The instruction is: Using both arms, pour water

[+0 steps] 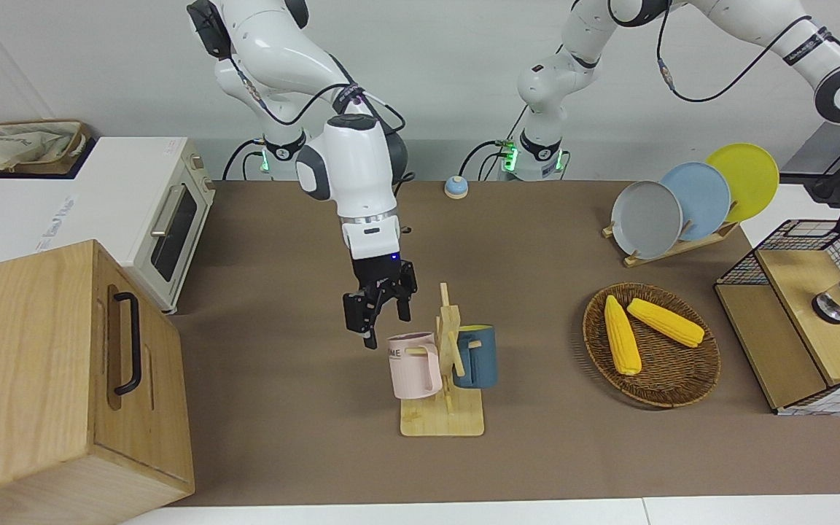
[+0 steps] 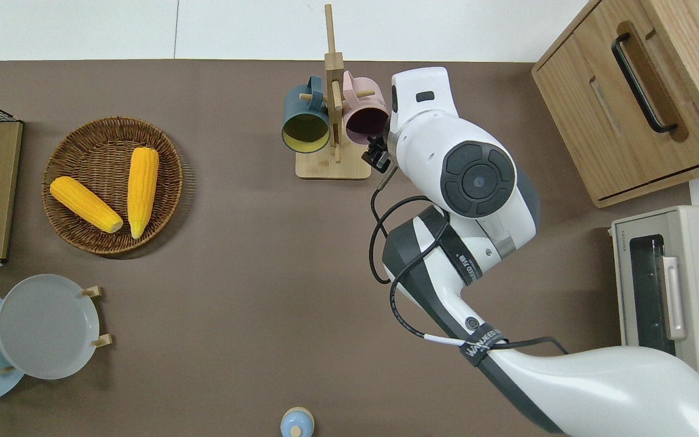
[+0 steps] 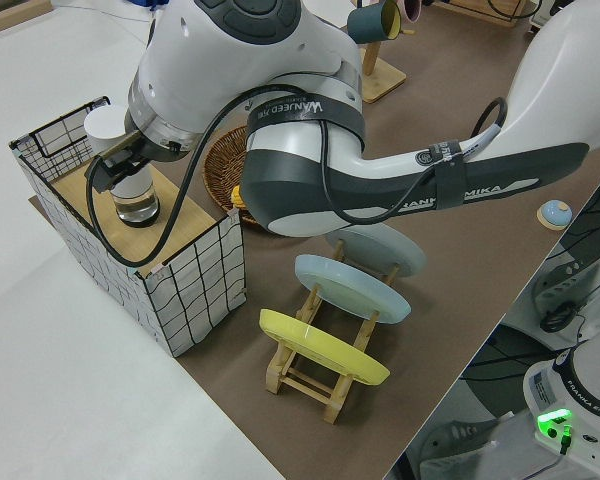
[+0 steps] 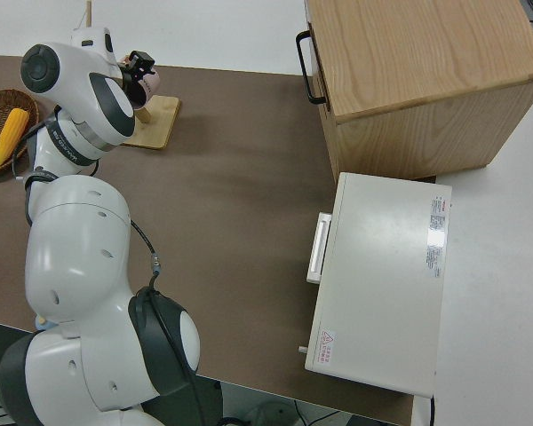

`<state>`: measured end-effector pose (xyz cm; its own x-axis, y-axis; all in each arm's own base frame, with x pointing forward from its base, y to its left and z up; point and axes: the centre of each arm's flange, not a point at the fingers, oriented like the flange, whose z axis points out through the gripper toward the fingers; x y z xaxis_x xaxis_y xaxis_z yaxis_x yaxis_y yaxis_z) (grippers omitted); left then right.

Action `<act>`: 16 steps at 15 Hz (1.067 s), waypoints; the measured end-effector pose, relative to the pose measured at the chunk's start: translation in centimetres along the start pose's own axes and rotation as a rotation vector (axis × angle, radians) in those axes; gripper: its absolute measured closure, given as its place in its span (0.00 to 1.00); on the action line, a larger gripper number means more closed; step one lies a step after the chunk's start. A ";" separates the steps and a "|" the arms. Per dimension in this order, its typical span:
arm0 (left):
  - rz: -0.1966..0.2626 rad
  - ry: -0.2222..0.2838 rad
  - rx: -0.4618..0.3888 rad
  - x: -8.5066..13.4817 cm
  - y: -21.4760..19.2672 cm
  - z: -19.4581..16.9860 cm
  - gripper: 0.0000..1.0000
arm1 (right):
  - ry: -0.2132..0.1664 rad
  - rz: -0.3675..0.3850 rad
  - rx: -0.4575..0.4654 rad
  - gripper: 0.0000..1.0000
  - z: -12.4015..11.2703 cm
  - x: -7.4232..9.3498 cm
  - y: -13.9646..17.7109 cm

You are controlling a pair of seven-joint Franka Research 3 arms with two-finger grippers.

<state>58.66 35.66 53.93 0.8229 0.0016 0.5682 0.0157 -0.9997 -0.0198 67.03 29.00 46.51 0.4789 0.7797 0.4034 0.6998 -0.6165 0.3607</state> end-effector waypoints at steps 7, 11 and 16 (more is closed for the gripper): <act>-0.009 0.096 -0.034 -0.4 -0.2 3.0 0.00 | 0.007 0.006 -0.009 0.43 0.1 0.1 0.6; -0.008 0.112 -0.041 -0.8 -0.5 4.0 0.00 | 0.006 0.006 -0.009 0.48 0.1 0.1 0.6; -0.008 0.111 -0.038 -1.1 -0.6 4.6 0.00 | -0.001 0.012 -0.003 0.50 0.8 -0.2 0.5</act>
<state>60.36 36.40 49.48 0.7550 0.0091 0.6557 -0.0013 -0.9999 0.0154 67.73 28.66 45.94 0.4881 0.7721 0.4070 0.6921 -0.6265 0.3585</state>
